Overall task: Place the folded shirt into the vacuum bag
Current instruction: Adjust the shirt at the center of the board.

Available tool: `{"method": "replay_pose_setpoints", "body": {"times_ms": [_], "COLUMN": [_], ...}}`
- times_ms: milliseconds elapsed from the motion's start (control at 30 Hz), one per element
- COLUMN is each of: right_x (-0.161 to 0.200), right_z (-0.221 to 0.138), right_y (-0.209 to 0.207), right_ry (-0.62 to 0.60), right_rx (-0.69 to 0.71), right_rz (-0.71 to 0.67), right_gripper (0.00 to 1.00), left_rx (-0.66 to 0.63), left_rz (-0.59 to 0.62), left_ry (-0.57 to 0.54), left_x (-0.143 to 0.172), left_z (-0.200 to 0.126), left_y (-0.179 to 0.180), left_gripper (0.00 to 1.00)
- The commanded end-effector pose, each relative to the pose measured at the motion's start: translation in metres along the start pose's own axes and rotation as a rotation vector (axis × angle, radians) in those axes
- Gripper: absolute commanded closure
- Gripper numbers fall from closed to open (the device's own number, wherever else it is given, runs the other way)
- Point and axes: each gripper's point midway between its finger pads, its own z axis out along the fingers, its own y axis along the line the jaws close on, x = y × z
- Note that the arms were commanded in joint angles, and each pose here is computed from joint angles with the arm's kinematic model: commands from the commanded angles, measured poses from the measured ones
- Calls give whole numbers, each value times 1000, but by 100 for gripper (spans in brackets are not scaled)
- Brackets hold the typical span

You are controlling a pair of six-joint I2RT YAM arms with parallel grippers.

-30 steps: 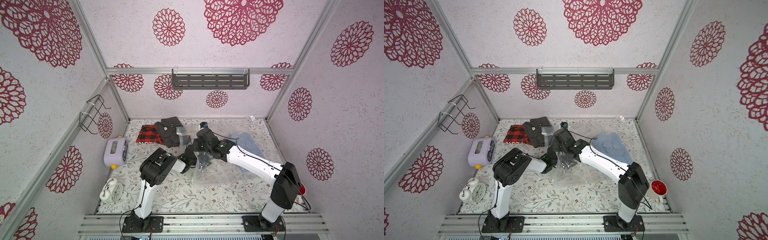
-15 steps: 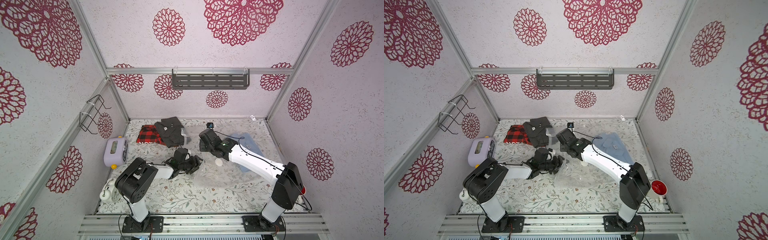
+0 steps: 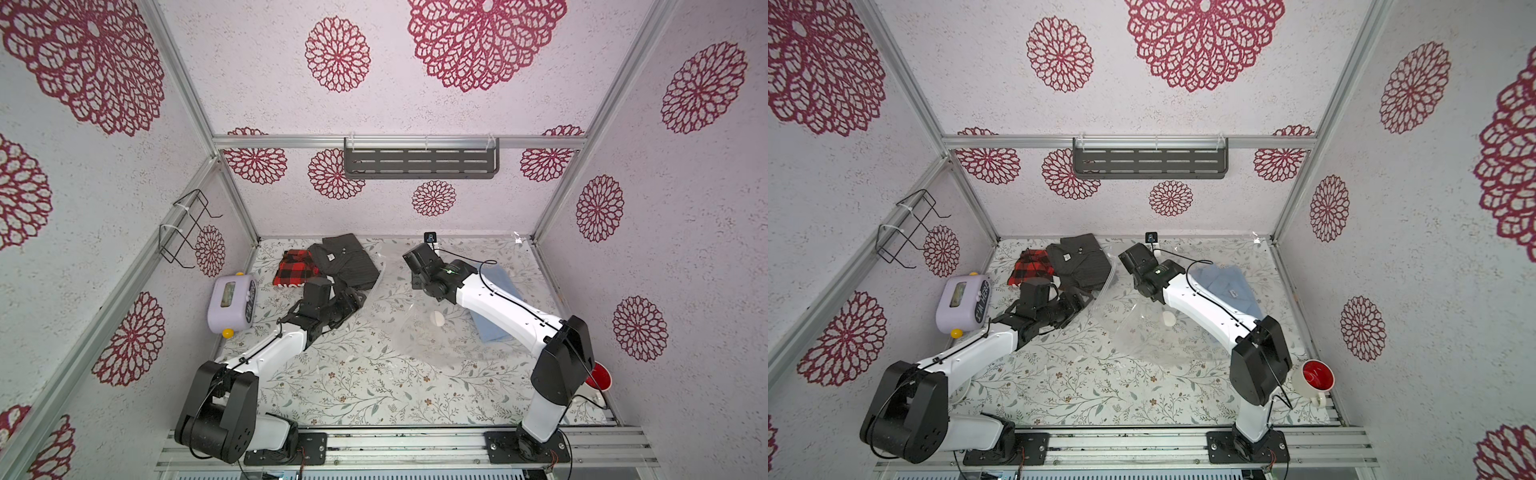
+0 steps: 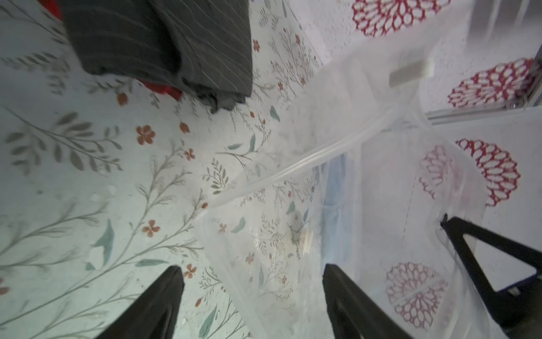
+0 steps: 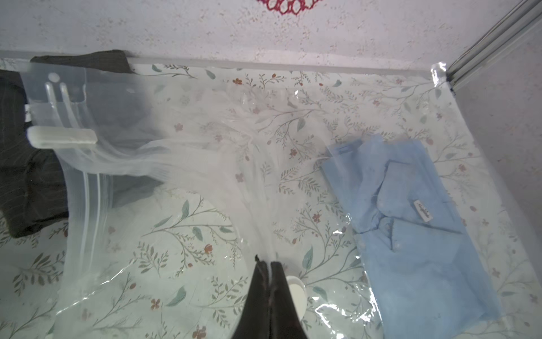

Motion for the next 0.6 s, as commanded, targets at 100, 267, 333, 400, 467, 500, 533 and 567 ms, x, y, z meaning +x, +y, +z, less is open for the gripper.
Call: {"method": "replay_pose_setpoints", "body": {"times_ms": [100, 267, 333, 400, 467, 500, 533, 567], "right_x": [-37, -44, -43, -42, -40, -38, -37, -36], "right_z": [-11, -13, -13, -13, -13, -12, -12, -12], "right_y": [-16, -22, -22, -22, -23, -23, -24, -26], "right_ry": [-77, -81, -79, -74, -68, -65, -62, -61], "right_rx": [88, 89, 72, 57, 44, 41, 38, 34], "right_rz": [-29, -18, -12, -5, 0, 1, 3, 6], "right_gripper": [100, 100, 100, 100, 100, 100, 100, 100], "left_rx": [-164, -231, -277, -308, -332, -338, -368, -397], "left_rz": [-26, -88, -106, -130, -168, -180, -187, -194], "left_ry": [-94, -163, -185, -190, -187, -183, -178, -172], "left_x": [-53, -107, -126, -143, -158, -165, -170, -175], "left_z": [-12, -11, -6, 3, 14, 19, 24, 27], "left_y": [47, 79, 94, 109, 125, 130, 139, 146], "left_gripper": [15, 14, 14, 14, 17, 19, 22, 24]}}
